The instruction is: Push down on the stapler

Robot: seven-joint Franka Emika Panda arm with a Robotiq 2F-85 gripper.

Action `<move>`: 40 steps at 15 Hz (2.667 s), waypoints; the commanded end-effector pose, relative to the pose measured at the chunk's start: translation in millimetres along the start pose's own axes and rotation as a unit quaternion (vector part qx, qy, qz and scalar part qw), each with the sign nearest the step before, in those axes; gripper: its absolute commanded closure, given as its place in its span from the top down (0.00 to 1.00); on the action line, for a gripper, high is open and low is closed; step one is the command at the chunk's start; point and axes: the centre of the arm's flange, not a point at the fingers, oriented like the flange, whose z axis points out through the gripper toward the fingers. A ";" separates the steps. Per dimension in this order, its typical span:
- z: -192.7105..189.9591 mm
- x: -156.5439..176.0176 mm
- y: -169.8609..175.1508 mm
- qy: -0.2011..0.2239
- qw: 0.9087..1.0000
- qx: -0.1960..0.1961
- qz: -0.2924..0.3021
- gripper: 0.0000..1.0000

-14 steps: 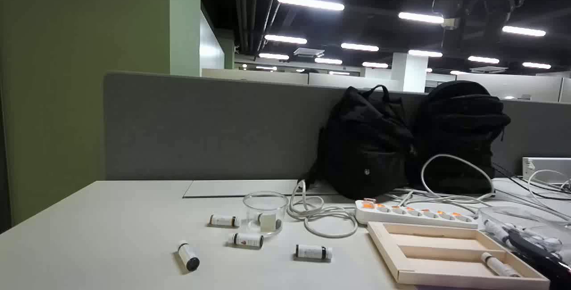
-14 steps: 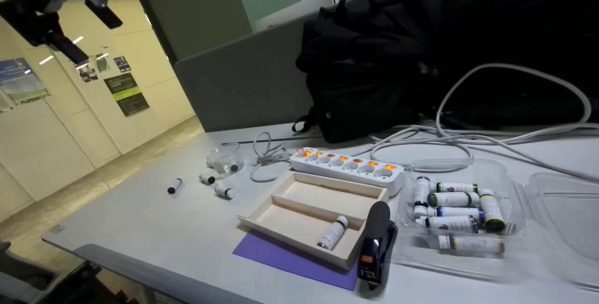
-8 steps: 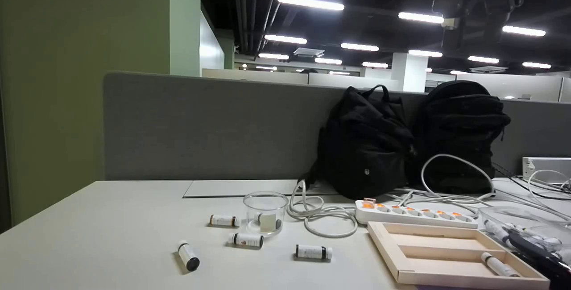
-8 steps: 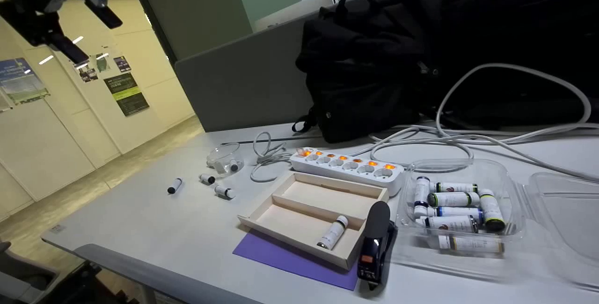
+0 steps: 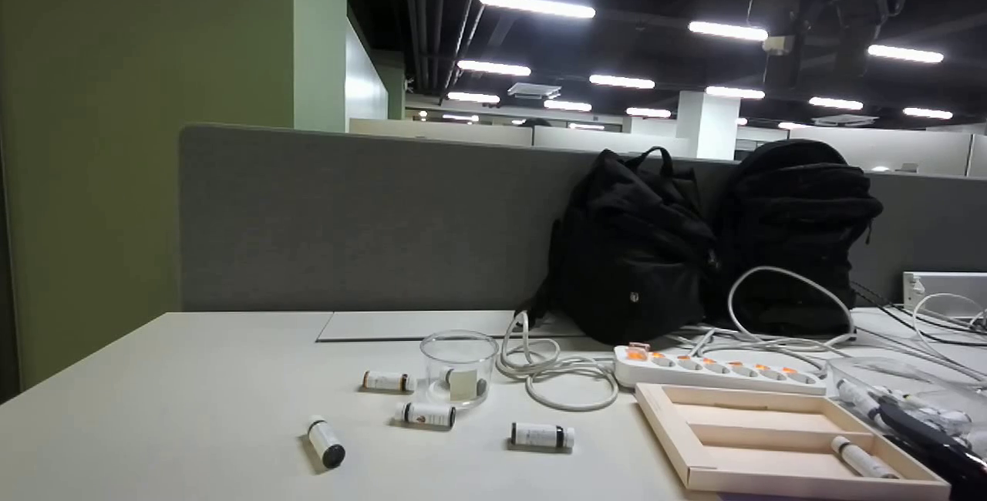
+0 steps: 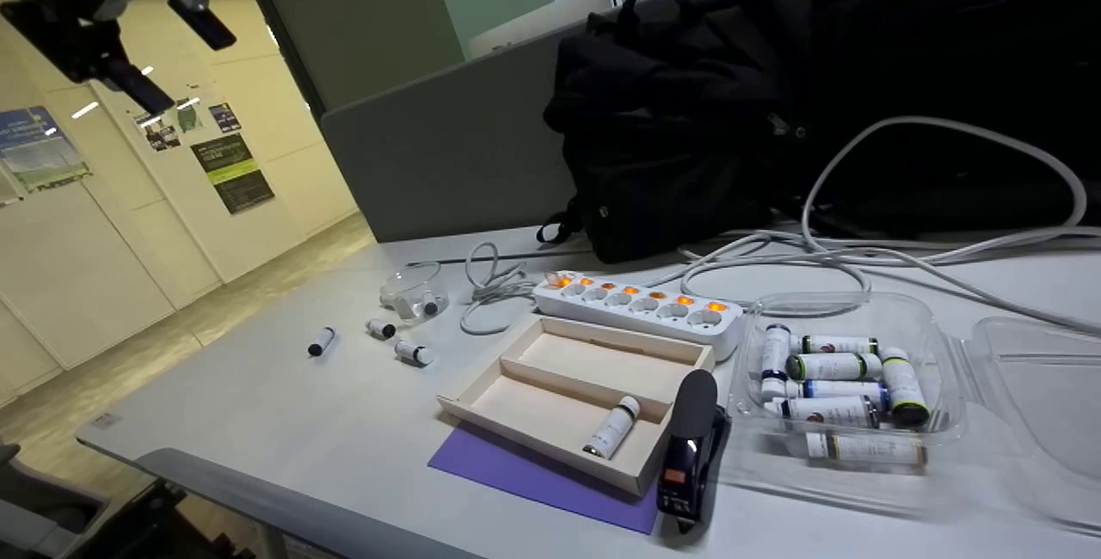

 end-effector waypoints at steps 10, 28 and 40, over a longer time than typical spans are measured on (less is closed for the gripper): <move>198.9 50.8 184.8 -0.092 0.995 0.039 -0.009 1.00; 289.2 20.0 228.6 -0.105 0.990 0.046 0.084 0.27; 366.2 -9.3 263.1 -0.113 0.983 0.043 0.141 0.00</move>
